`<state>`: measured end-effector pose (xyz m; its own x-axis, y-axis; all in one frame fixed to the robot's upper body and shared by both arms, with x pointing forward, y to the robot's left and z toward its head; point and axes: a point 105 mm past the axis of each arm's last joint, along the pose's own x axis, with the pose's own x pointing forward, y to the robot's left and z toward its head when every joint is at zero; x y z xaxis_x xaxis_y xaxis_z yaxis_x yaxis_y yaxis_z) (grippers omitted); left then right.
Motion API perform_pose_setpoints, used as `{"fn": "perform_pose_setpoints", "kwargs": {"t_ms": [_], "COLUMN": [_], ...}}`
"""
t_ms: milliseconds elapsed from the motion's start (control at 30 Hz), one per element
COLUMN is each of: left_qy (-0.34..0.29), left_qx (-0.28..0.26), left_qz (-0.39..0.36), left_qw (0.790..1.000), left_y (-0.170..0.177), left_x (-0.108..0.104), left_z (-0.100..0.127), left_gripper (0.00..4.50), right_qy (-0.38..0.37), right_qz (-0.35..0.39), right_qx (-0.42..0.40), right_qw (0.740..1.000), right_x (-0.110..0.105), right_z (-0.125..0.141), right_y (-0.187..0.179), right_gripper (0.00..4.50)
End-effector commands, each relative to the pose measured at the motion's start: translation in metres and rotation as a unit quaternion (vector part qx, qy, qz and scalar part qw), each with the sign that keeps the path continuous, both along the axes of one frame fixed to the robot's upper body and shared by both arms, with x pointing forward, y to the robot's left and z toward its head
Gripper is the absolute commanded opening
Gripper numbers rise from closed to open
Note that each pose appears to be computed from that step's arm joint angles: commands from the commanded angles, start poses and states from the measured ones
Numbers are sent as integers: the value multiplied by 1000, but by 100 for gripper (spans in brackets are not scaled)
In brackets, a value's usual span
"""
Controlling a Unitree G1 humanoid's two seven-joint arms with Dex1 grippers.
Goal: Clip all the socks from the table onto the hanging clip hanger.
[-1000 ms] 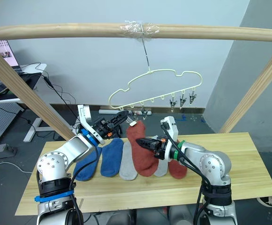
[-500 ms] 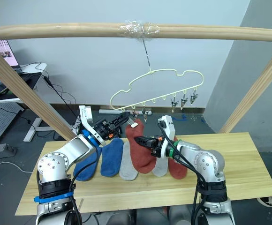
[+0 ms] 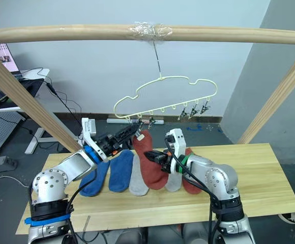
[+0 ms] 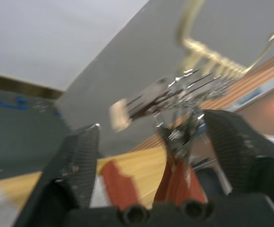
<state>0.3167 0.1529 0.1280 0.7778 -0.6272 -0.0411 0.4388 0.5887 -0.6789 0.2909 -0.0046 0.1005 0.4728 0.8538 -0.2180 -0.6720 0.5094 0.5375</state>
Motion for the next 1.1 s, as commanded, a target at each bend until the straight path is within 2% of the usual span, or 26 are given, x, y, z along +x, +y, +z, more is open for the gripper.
{"fn": "perform_pose_setpoints", "kwargs": {"t_ms": [33, 100, 133, 300, 367, 500, 667, 833, 967, 1000, 1033, 1100], "left_qy": [-52, -68, -75, -94, -99, -103, -116, -172, -221, -230, -236, -246], "left_qx": [44, 66, 77, 111, 131, 138, 162, 198, 219, 221, 224, 233], "left_qz": [-11, -12, -11, 9, 0, -22, -17, 12, 23, 23, 24, 39], "left_qw": [998, 995, 994, 989, 986, 985, 980, 965, 950, 947, 945, 940], "left_y": [2, 4, 3, 1, -6, -23, -33, -41, -49, -51, -53, -55], "left_x": [-13, -17, -17, -12, -16, -27, -23, -7, 2, 3, 5, 13], "left_z": [16, 19, 20, 16, 8, -1, -7, 2, 9, 10, 11, 11], "left_gripper": [447, 450, 450, 450, 450, 450, 450, 450, 450, 410, 392, 329], "right_qy": [-13, -4, 0, 10, 9, -3, -56, -130, -158, -164, -170, -179], "right_qz": [8, 9, 7, -5, -17, -35, -62, -75, -90, -95, -102, -118], "right_qx": [14, 22, 24, 7, -9, -32, -84, -127, -138, -140, -142, -140], "right_qw": [1000, 1000, 1000, 1000, 1000, 999, 993, 980, 974, 972, 970, 967], "right_x": [-1, -1, -1, 2, 5, 10, 18, 21, 21, 21, 21, 23], "right_z": [4, 4, 3, -8, -14, -19, -19, -5, 9, 12, 15, 22], "right_y": [6, 9, 9, 4, -3, -18, -42, -63, -76, -80, -84, -90], "right_gripper": [0, 54, 66, 240, 308, 446, 446, 446, 446, 450, 450, 450]}}
